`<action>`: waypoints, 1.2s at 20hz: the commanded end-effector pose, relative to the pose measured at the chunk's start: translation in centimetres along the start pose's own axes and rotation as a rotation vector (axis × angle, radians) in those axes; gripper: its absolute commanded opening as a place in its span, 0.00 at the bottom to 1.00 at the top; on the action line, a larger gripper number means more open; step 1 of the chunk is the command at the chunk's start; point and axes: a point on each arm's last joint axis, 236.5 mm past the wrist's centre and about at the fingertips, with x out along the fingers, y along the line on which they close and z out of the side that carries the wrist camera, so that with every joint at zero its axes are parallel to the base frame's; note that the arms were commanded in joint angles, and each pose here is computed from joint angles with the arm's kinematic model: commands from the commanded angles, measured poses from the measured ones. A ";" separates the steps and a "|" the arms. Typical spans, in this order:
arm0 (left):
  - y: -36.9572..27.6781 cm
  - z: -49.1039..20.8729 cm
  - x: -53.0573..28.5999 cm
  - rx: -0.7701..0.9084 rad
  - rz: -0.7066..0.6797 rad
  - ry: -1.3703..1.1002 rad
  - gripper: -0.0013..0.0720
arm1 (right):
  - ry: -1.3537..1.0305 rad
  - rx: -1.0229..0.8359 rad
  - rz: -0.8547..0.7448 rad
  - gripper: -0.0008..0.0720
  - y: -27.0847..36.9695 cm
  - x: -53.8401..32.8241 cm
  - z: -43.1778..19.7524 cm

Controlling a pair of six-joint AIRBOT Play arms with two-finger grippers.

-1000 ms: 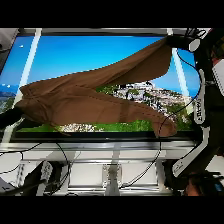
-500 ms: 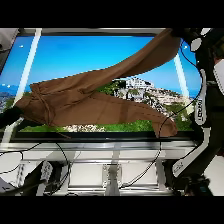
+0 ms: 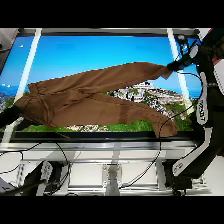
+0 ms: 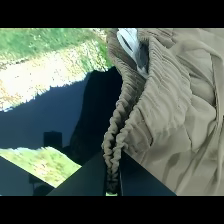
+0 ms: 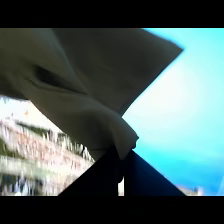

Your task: Fold the clothes and pants, and hang the long-sleeved shirts on hangers.

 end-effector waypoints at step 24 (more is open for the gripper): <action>0.8 0.0 1.8 -0.032 0.007 0.009 0.07 | -0.064 0.746 0.513 0.84 -3.6 4.7 -3.2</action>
